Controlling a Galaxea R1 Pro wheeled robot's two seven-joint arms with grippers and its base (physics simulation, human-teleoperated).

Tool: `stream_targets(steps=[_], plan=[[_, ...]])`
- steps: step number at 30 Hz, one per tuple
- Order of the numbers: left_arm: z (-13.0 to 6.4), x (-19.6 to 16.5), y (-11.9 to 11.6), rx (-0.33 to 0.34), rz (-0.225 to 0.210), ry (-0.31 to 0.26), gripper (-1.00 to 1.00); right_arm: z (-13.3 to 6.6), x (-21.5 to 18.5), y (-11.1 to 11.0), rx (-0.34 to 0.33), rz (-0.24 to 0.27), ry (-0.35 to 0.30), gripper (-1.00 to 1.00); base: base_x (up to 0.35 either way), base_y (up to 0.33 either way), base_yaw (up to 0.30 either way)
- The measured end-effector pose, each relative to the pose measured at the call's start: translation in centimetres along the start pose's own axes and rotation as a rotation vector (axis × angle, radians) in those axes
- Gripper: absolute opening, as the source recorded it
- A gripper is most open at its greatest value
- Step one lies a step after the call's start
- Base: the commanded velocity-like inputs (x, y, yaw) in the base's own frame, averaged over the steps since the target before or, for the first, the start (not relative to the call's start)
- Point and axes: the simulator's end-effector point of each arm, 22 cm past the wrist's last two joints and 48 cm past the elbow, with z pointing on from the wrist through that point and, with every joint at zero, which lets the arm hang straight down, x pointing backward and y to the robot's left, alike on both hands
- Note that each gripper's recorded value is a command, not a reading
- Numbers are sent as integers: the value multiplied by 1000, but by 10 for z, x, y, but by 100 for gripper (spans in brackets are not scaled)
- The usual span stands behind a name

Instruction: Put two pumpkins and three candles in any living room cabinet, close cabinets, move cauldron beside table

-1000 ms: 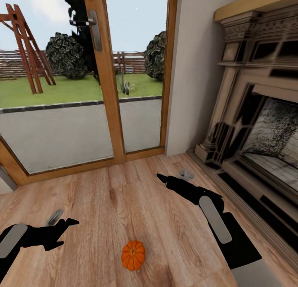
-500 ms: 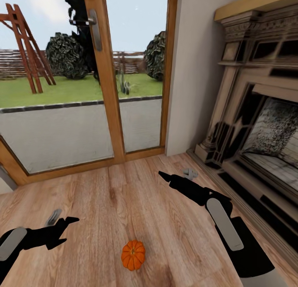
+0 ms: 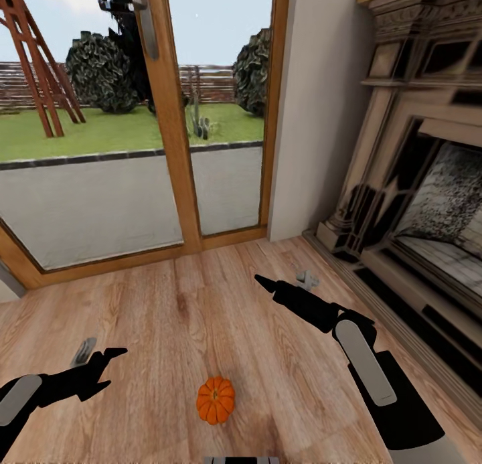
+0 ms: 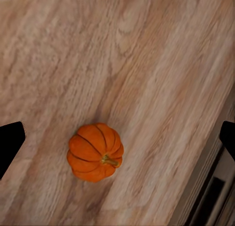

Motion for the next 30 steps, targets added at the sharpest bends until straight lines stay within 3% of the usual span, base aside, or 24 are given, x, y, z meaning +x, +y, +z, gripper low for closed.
stream_targets(steps=[9,12,17,22,30], plan=[[14,11,16,-28,-8,27,100,8,13,-17,15,26,24,100,0,0,0],[19,14,13,-4,-6,37,100,10,17,-22,21,35,30,100,0,0,0],[26,15,20,-12,38,30,100,14,25,-32,30,48,43,100,0,0,0],[32,20,18,26,83,45,100,18,32,-42,41,62,56,100,0,0,0],[40,26,29,18,78,63,100,24,45,-56,55,83,76,100,0,0,-32]])
